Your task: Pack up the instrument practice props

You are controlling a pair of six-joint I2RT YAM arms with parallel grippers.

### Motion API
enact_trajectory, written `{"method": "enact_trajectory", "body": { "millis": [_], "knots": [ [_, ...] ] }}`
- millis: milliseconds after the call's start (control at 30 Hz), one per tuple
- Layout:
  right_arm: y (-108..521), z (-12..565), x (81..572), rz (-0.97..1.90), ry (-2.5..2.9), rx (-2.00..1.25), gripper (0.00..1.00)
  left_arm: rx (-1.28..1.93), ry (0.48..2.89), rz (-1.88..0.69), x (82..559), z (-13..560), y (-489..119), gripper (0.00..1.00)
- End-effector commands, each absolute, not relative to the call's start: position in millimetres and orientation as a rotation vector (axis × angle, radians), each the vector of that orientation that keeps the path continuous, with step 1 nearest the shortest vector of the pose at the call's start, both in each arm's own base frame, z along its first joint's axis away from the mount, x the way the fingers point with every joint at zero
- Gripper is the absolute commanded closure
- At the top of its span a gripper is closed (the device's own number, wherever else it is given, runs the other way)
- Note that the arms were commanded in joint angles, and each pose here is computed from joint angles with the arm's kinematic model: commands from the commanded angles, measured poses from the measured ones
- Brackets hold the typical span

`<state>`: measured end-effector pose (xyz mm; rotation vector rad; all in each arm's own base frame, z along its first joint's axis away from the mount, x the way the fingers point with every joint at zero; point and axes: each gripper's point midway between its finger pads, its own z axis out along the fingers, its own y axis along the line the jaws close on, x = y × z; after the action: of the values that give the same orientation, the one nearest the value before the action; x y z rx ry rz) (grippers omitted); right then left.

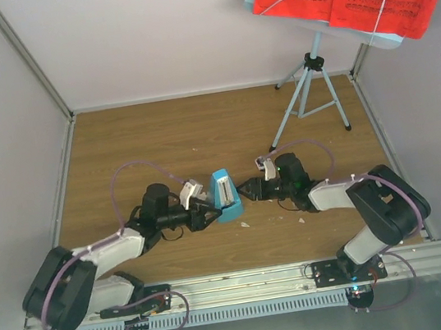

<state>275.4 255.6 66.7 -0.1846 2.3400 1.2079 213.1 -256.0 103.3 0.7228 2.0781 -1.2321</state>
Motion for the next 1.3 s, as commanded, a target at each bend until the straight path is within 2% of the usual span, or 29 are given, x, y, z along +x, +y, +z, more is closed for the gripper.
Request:
{"method": "enact_trajectory", "body": {
  "millis": [0,33,167,367,500,567,667,800,933,1100,1267],
  "knots": [
    [259.3,88.9,277.5,1.194,2.266,-0.243,0.43,0.705,1.977,-1.15,215.8,141.2,-255.0,0.41],
    [255.6,92.9,277.5,1.17,2.258,-0.236,0.38,0.686,1.964,-1.123,217.6,151.5,-252.6,0.37],
    [238.5,114.9,277.1,1.061,2.226,-0.213,0.28,0.588,1.938,-1.014,225.2,193.3,-235.7,0.24],
    [193.5,152.2,261.0,0.853,2.231,-0.109,0.21,0.618,1.858,-0.891,231.3,283.9,-225.9,0.14],
    [155.2,161.6,241.5,0.742,2.25,0.053,0.1,0.64,1.84,-0.783,251.1,328.9,-226.4,0.08],
    [152.3,165.9,234.7,0.798,2.224,0.079,0.06,0.645,1.823,-0.724,267.3,341.8,-228.8,0.01],
    [145.2,147.8,229.6,0.852,2.255,0.178,0.01,0.632,1.807,-0.658,295.4,341.5,-231.8,0.01],
    [122.8,116.9,228.0,0.821,2.356,0.359,0.0,0.619,1.766,-0.65,317.3,338.4,-226.6,0.01],
    [110.3,109.6,230.0,0.839,2.387,0.434,0.0,0.587,1.764,-0.626,325.3,322.9,-211.0,0.01],
    [70.2,101.0,226.6,0.644,2.452,0.67,0.0,0.469,1.795,-0.419,334.6,311.8,-174.8,0.01],
    [34.1,86.1,217.4,0.537,2.466,0.919,0.01,0.432,1.777,-0.373,331.8,316.6,-164.0,0.01]
  ]
}}
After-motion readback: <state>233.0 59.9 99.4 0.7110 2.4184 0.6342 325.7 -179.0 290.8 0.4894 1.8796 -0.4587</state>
